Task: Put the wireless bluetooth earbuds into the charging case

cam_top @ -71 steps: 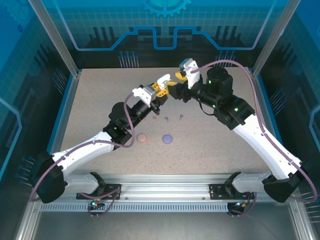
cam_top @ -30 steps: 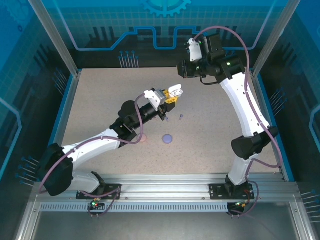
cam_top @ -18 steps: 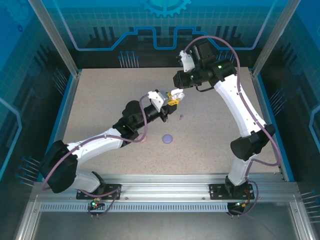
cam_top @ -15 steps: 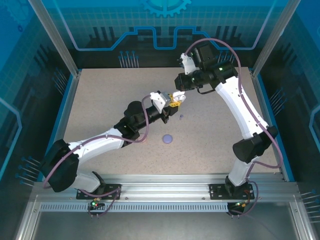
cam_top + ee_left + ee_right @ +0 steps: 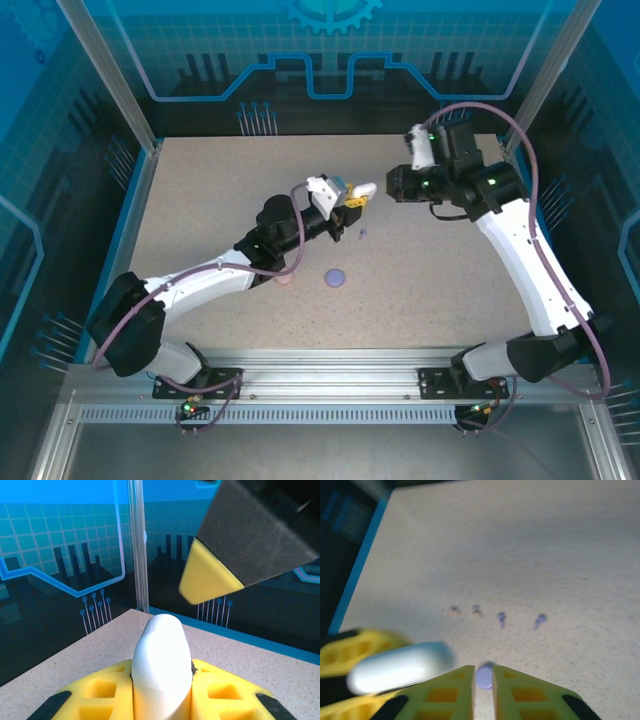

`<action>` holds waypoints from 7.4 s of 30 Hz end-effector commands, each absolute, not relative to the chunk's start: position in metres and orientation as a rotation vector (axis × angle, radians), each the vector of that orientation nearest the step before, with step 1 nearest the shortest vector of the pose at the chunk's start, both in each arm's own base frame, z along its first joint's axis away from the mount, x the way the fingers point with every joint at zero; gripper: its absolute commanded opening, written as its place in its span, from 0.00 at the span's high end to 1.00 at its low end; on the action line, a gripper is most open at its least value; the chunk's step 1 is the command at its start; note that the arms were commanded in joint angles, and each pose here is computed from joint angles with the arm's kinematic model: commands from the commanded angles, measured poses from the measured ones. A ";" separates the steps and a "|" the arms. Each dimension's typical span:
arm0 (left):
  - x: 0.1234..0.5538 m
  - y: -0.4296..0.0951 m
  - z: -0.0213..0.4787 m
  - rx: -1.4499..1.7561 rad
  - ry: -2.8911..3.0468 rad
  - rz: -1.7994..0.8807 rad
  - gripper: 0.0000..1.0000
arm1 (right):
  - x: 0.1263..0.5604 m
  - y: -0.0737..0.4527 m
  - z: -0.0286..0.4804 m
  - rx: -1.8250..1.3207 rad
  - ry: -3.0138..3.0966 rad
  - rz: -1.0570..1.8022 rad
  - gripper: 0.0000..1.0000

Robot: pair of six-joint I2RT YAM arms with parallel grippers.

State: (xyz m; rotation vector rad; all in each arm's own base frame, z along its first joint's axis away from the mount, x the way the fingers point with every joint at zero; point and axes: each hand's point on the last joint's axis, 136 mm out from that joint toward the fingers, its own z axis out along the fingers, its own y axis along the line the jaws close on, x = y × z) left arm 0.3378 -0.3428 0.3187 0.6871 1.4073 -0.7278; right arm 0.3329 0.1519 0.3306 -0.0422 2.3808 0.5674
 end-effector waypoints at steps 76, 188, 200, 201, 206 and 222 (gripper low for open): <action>0.390 -0.420 0.240 0.655 2.455 -0.496 0.01 | 0.284 0.022 0.215 0.761 2.294 0.498 0.18; 0.343 -0.146 0.189 -0.243 2.050 -0.523 0.01 | 0.272 0.290 0.012 0.243 3.035 -0.052 0.35; 0.343 -0.154 0.190 -0.206 2.052 -0.552 0.01 | 0.264 0.287 0.008 0.232 3.046 -0.067 0.41; 0.343 -0.155 0.191 -0.202 2.053 -0.556 0.01 | 0.265 0.287 0.008 0.231 3.043 -0.065 0.42; 0.342 -0.159 0.193 -0.184 2.057 -0.574 0.01 | 0.262 0.285 0.009 0.221 3.045 -0.058 0.50; 0.332 -0.186 0.182 -0.098 2.111 -0.723 0.01 | 0.284 0.236 0.041 0.414 2.949 0.039 0.54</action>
